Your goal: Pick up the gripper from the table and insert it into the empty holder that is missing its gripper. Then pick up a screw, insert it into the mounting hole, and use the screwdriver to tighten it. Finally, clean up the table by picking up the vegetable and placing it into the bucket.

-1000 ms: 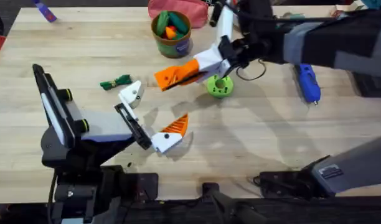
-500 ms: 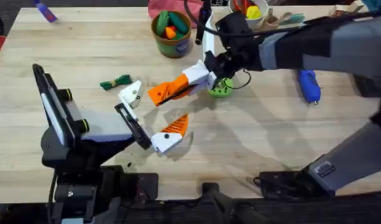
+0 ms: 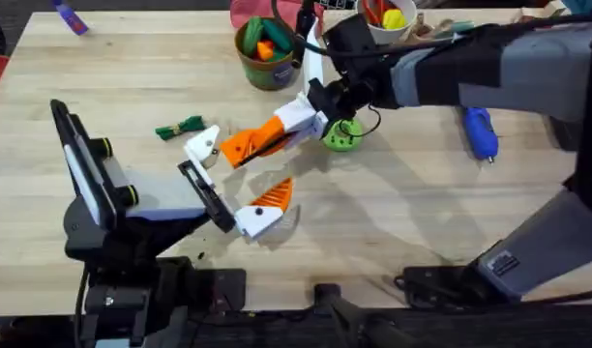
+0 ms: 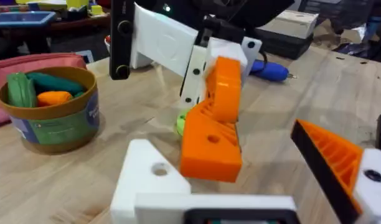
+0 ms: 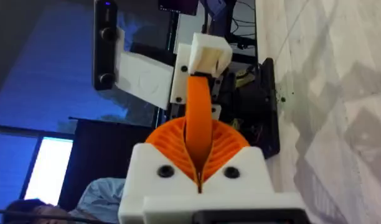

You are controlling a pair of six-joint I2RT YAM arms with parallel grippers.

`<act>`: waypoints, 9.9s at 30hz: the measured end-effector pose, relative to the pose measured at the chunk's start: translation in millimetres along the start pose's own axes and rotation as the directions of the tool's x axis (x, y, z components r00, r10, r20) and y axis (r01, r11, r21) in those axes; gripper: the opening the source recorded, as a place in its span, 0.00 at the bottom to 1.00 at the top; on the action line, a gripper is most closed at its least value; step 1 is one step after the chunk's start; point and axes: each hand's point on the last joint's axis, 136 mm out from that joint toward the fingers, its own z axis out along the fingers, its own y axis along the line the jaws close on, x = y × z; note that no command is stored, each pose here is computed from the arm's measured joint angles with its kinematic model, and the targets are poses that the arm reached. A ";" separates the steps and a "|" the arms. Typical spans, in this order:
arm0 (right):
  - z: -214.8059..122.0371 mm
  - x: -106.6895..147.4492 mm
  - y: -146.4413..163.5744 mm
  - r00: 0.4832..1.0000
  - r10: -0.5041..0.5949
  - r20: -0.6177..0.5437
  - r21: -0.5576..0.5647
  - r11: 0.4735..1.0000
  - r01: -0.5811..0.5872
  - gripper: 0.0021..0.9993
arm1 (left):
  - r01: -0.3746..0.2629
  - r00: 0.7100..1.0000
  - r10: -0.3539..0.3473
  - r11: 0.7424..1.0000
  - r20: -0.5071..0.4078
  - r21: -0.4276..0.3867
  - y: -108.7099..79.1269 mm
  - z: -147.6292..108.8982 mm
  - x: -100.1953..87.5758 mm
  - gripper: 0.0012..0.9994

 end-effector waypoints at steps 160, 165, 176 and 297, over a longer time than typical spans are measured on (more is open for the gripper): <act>43.5 -44.1 -3.6 0.998 -0.001 -0.067 0.032 0.999 0.003 0.01 | -0.029 1.000 0.029 0.997 0.007 -0.071 12.1 -1.8 -3.2 0.99; 42.7 -44.2 -2.9 0.998 -0.001 -0.068 0.028 1.000 0.003 0.01 | -0.030 0.999 0.031 0.997 0.007 -0.070 11.9 -1.8 -3.4 0.99; 41.5 -44.4 -3.3 0.998 -0.001 -0.068 0.023 1.000 0.003 0.01 | -0.036 0.999 0.037 0.997 0.008 -0.068 11.4 -1.8 -3.7 0.99; -180.4 40.6 -77.3 0.929 0.079 0.362 0.932 -0.037 -0.361 0.74 | -0.003 1.000 0.003 1.000 0.005 -0.013 2.0 -1.1 -2.2 0.99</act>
